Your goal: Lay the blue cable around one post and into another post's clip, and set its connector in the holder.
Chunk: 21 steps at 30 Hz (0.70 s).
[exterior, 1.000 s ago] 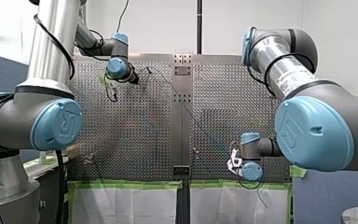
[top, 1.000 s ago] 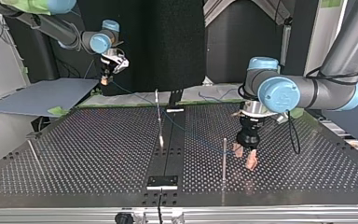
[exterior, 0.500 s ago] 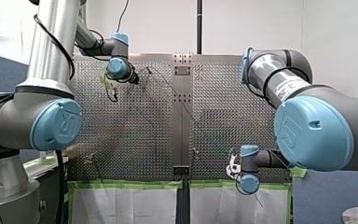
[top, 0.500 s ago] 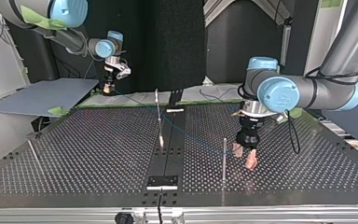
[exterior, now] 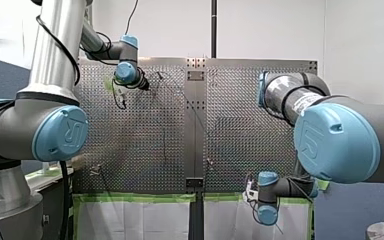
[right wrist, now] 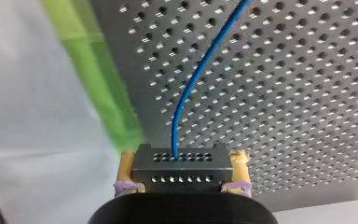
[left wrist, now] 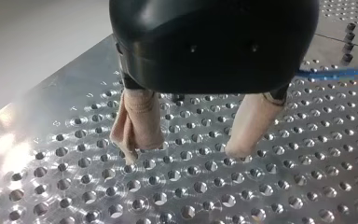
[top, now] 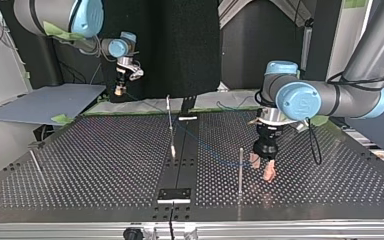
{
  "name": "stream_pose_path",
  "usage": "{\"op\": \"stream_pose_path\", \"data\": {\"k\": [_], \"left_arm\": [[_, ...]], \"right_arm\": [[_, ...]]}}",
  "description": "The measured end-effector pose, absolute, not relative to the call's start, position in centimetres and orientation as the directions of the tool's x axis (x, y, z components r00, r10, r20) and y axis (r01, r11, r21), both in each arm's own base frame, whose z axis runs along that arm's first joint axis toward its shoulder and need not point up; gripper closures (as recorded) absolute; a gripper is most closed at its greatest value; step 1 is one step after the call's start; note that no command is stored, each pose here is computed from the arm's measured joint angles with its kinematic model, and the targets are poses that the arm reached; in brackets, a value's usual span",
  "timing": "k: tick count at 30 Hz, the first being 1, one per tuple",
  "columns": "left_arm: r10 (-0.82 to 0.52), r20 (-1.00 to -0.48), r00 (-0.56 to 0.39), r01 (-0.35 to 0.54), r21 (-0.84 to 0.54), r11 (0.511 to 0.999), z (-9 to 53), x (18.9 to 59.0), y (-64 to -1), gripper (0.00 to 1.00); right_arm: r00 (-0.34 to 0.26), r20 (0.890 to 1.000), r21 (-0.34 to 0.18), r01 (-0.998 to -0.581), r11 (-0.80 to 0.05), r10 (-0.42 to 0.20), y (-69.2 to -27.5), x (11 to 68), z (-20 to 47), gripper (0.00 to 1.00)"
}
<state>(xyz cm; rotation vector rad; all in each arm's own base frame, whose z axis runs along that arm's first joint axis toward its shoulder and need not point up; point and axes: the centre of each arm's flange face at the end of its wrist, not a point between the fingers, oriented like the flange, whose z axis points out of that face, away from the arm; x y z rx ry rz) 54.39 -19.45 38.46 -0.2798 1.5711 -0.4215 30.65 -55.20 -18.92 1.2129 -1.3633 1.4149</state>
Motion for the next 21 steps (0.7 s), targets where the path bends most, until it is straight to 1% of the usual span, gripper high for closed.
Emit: {"op": "stream_pose_path", "data": {"k": [5,11,15,17,21], "left_arm": [[-0.429,-0.902,-0.050,0.082,-0.431,0.898,38.5,54.4,-19.5,0.00],[-0.429,-0.902,-0.050,0.082,-0.431,0.898,38.4,54.4,-19.5,0.00],[-0.429,-0.902,-0.050,0.082,-0.431,0.898,38.5,54.4,-19.5,0.00],[-0.429,-0.902,-0.050,0.082,-0.431,0.898,38.5,54.4,-19.5,0.00],[-0.430,-0.902,-0.049,0.081,-0.432,0.898,38.5,54.4,-19.5,0.00]], "right_arm": [[-0.185,0.977,-0.193,-0.978,-0.074,-0.108,-53.6,29.8,-22.0,0.39],[-0.157,0.975,-0.167,-0.984,-0.056,-0.160,-51.5,28.6,-25.6,0.39],[-0.126,0.973,-0.138,-0.989,-0.049,-0.191,-50.2,27.7,-27.8,0.39],[-0.106,0.972,-0.119,-0.992,-0.048,-0.210,-49.4,27.3,-28.8,0.39],[-0.087,0.965,-0.100,-0.994,-0.042,-0.246,-47.4,26.3,-30.8,0.39]]}}
